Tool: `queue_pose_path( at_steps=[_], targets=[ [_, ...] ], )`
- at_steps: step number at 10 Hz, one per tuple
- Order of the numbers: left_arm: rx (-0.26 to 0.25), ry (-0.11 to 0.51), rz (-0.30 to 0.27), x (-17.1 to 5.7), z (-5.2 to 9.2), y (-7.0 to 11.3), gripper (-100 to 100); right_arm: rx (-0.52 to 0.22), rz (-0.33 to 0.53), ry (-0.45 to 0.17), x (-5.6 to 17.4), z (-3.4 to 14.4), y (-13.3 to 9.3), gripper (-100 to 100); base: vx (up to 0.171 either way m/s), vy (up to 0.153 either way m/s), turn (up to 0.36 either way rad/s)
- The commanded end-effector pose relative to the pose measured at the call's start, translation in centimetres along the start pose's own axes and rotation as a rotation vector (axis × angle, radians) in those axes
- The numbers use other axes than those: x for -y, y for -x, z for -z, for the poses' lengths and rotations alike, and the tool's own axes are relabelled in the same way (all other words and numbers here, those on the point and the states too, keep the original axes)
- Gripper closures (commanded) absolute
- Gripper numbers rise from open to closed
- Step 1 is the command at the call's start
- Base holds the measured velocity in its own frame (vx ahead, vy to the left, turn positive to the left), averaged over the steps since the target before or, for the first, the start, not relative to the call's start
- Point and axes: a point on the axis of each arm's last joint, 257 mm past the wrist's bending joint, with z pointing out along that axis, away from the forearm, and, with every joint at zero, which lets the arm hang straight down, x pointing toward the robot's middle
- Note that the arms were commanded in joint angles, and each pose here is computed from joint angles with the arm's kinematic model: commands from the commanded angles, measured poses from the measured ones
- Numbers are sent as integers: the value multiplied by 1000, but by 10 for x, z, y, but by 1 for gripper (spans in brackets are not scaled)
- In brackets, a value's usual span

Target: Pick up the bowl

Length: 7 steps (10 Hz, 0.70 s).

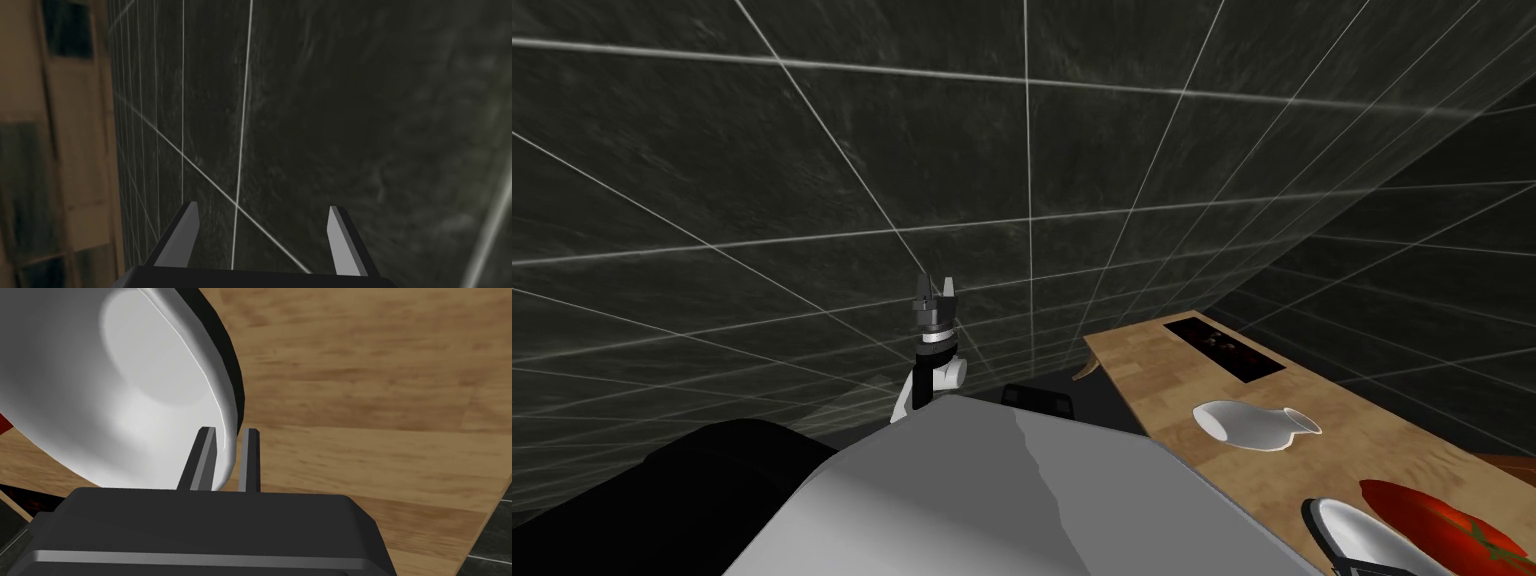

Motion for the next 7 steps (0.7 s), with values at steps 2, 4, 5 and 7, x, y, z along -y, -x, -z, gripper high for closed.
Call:
queue_pose_path(
  at_steps=[2, 4, 5, 7],
  targets=[
    [0, 0, 0, 0, 0, 0, 0, -3, -12, 0, 6, 5, 6, 100, -35, 13, 61],
    [0, 0, 0, 0, 0, 0, 0, -7, -31, -1, 14, 11, 15, 100, -170, 37, 119],
    [0, 0, 0, 0, 0, 0, 0, -8, -35, -1, 16, 12, 17, 100, -112, 28, 46],
    [0, 0, 0, 0, 0, 0, 0, -7, -32, 0, 14, 11, 15, 0, -23, 7, -3]
  ],
)
